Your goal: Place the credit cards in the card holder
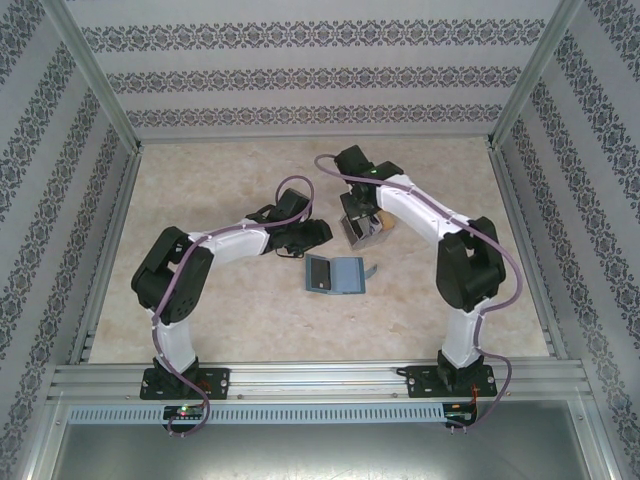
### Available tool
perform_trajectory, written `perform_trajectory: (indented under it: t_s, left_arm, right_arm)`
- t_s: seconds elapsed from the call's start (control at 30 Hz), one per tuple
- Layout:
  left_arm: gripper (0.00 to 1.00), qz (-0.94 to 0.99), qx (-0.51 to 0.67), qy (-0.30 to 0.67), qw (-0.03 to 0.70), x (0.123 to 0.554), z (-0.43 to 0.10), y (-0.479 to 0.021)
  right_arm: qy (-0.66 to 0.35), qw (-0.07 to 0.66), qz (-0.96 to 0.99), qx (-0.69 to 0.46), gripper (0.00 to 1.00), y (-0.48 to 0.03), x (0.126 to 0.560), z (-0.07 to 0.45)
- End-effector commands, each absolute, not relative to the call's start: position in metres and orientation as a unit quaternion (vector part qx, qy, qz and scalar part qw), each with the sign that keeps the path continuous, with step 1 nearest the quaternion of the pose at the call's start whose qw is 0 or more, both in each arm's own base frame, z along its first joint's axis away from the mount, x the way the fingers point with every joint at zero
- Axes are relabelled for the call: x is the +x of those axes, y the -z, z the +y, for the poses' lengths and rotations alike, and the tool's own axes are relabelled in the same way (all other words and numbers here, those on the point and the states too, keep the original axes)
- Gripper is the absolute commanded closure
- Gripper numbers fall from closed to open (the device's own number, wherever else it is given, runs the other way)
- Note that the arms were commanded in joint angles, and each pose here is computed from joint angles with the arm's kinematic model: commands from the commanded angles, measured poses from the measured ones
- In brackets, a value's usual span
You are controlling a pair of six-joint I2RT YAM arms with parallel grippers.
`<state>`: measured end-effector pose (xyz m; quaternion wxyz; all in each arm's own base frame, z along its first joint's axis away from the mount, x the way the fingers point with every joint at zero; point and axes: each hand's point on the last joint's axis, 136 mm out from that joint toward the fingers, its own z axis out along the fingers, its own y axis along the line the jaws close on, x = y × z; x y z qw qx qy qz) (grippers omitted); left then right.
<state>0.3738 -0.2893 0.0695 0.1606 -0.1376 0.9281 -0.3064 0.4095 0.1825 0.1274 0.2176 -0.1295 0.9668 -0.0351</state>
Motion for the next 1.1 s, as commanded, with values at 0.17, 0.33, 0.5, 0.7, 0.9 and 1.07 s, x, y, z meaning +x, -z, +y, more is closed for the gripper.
perform_trajectory:
  t_s: [0.17, 0.33, 0.5, 0.7, 0.9, 1.07]
  left_arm:
    - [0.34, 0.898, -0.116, 0.37, 0.209, 0.369, -0.286, -0.126]
    - [0.25, 0.842, -0.102, 0.496, 0.188, 0.364, -0.304, -0.155]
    - [0.22, 0.806, -0.077, 0.565, 0.161, 0.364, -0.324, -0.173]
    - [0.27, 0.781, -0.069, 0.6, 0.155, 0.37, -0.334, -0.185]
    - [0.46, 0.771, -0.065, 0.616, 0.151, 0.367, -0.336, -0.188]
    - [0.61, 0.776, -0.072, 0.607, 0.152, 0.365, -0.333, -0.184]
  right_arm:
    - [-0.148, 0.26, 0.954, -0.027, 1.0, -0.184, 0.377, 0.189]
    - [-0.33, 0.243, 0.91, 0.063, 1.0, -0.201, 0.357, 0.199]
    - [-0.427, 0.22, 0.872, 0.097, 1.0, -0.208, 0.346, 0.209]
    - [-0.464, 0.202, 0.857, 0.101, 1.0, -0.209, 0.34, 0.215]
    - [-0.481, 0.183, 0.851, 0.104, 1.0, -0.202, 0.337, 0.219]
    - [-0.473, 0.178, 0.856, 0.109, 1.0, -0.193, 0.336, 0.215]
